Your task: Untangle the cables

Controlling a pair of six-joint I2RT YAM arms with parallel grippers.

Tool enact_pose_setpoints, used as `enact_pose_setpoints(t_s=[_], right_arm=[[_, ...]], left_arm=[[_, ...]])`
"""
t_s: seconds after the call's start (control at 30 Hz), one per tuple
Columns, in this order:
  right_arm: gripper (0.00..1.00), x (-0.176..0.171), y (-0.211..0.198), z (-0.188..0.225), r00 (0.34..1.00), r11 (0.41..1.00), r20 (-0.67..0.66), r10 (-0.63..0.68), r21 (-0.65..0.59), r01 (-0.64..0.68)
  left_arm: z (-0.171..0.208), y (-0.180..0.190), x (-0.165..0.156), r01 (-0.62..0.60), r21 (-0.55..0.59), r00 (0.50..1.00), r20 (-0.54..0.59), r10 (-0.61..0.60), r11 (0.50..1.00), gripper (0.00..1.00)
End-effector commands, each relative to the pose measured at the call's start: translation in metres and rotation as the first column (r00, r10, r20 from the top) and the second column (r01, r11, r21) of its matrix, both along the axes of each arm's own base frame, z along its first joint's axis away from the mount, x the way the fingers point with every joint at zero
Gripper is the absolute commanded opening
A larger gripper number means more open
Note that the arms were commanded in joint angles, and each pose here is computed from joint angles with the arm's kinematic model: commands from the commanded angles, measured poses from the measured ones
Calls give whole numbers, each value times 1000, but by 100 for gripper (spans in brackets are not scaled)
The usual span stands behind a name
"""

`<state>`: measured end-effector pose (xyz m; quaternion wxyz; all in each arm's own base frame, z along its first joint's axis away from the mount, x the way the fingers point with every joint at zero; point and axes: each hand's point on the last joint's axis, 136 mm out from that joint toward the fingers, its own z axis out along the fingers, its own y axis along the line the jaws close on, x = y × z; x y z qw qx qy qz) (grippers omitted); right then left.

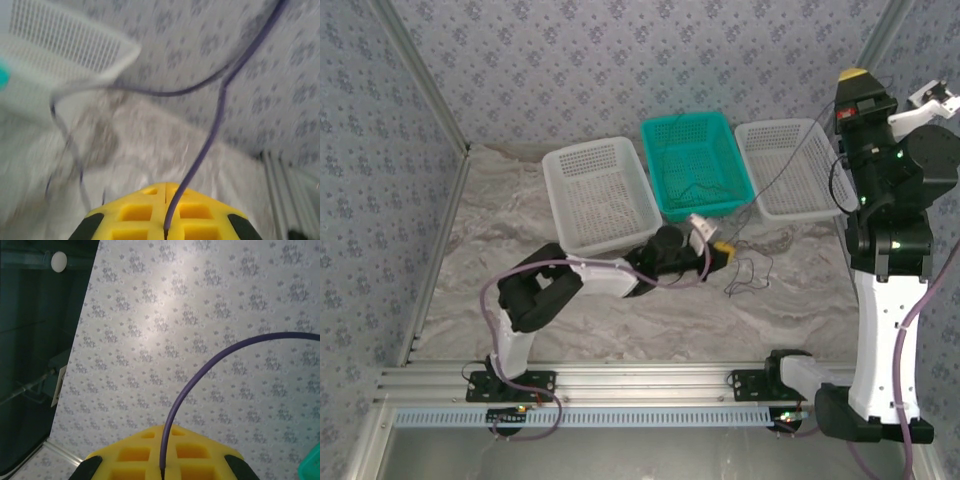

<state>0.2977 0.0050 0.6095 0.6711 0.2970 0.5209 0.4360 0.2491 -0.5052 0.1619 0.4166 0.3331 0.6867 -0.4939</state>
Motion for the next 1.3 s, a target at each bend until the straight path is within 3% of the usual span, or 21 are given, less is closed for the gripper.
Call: enact_pose_setpoints(t_s=[0.0,0.23,0.4,0.67,0.83,1.0,1.13,1.27], right_arm=[[0,-3,-19,12,995,994,19,-103,-30,104],[0,18,-65,-1,964,965,-46,-262,-34,260],[0,31,-81,5,943,943,-74,-323,-105,315],[0,32,-112,14,847,840,-122,-517,-263,475],[0,52,-113,17,835,811,-102,-540,-329,484],[0,66,-118,34,773,702,-55,-632,-464,540],[0,70,-121,60,748,646,41,-662,-474,598],[0,74,-127,78,717,602,116,-687,-461,651]], left_arm=[[11,37,-4,-71,-26,997,17,72,997,0],[-13,120,-2,-242,36,970,-27,243,970,0],[-30,178,2,-343,110,937,-32,349,933,0],[-56,279,5,-534,222,833,-30,553,816,0],[-55,310,-3,-573,246,807,3,590,782,0],[-70,340,-12,-626,268,755,-29,655,733,0],[-69,362,-16,-688,235,702,-26,712,687,0],[-64,368,-18,-702,211,690,-38,723,680,0]])
